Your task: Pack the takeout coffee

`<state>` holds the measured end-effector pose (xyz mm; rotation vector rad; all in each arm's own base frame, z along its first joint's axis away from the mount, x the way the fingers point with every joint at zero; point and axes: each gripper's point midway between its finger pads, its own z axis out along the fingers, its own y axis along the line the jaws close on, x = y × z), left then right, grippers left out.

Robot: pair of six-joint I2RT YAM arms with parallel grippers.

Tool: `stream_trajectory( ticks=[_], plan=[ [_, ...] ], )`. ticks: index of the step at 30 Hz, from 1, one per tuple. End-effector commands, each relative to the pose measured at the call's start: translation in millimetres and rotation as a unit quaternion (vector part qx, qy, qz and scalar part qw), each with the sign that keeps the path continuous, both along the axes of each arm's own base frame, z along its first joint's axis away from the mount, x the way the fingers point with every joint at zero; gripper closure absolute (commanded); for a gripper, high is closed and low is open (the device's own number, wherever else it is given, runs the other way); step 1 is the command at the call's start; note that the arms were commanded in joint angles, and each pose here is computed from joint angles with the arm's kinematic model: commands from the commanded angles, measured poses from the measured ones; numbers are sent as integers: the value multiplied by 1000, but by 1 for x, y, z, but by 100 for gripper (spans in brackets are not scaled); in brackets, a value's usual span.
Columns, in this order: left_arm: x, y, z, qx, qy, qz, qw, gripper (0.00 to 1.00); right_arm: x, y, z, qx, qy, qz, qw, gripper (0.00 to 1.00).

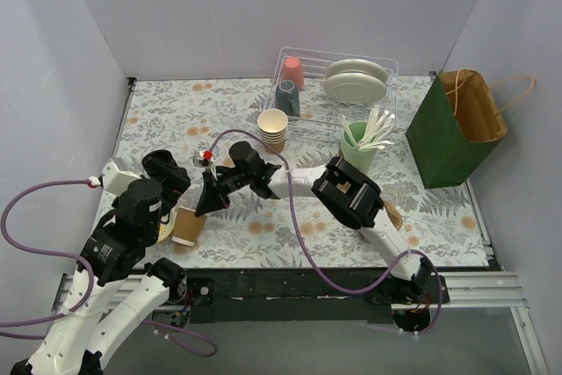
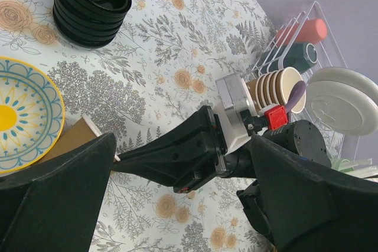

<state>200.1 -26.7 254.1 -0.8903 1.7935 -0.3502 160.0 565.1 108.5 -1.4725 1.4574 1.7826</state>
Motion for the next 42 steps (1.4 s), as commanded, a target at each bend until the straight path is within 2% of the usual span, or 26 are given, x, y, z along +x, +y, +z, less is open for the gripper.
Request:
stream_trajectory(
  ticks=[1, 3, 4, 7, 9, 10, 11, 12, 13, 14, 16, 17, 19, 25, 36, 42],
  plan=[
    [-3, 6, 15, 2, -21, 8, 1000, 2, 6, -3, 44, 32, -51, -24, 998, 99],
    [-2, 6, 16, 4, -25, 7, 1000, 2, 8, -12, 41, 14, -68, -43, 997, 99],
    [-1, 6, 16, 8, -26, 4, 1000, 2, 10, -18, 60, 24, -87, -54, 994, 99],
    [0, 5, 18, 10, -30, 2, 999, 2, 21, -36, 79, 6, -137, -104, 985, 99],
    [1, 3, 20, 12, -32, -5, 999, 2, 35, -56, 65, -47, -182, -148, 971, 99],
    [2, 2, 20, 17, -31, -12, 999, 2, 37, -67, 84, -45, -208, -165, 963, 99],
    [2, 1, 21, 17, -33, -13, 999, 2, 47, -82, 74, -82, -241, -190, 948, 99],
    [3, 0, 20, 18, -32, -17, 999, 2, 49, -94, 90, -82, -266, -206, 938, 99],
    [3, -1, 19, 19, -30, -18, 999, 2, 50, -104, 84, -104, -284, -217, 928, 99],
    [4, -2, 16, 21, -28, -20, 999, 2, 61, -123, 73, -152, -321, -242, 903, 99],
    [6, -4, 13, 21, -26, -22, 999, 2, 62, -144, 77, -179, -356, -262, 879, 99],
    [8, -5, 11, 18, -24, -21, 999, 2, 72, -160, 73, -214, -384, -287, 851, 99],
    [10, -6, 3, 20, -13, -18, 1000, 2, 67, -171, 74, -230, -413, -289, 833, 99],
    [16, -8, -17, 32, 17, -14, 999, 2, 56, -198, 38, -330, -471, -274, 771, 99],
    [19, -5, -41, 19, 51, 25, 998, 2, 41, -203, 12, -361, -479, -252, 759, 98],
    [22, -10, -51, 6, 66, 31, 997, 2, 32, -202, 0, -358, -462, -244, 774, 87]
  ],
)
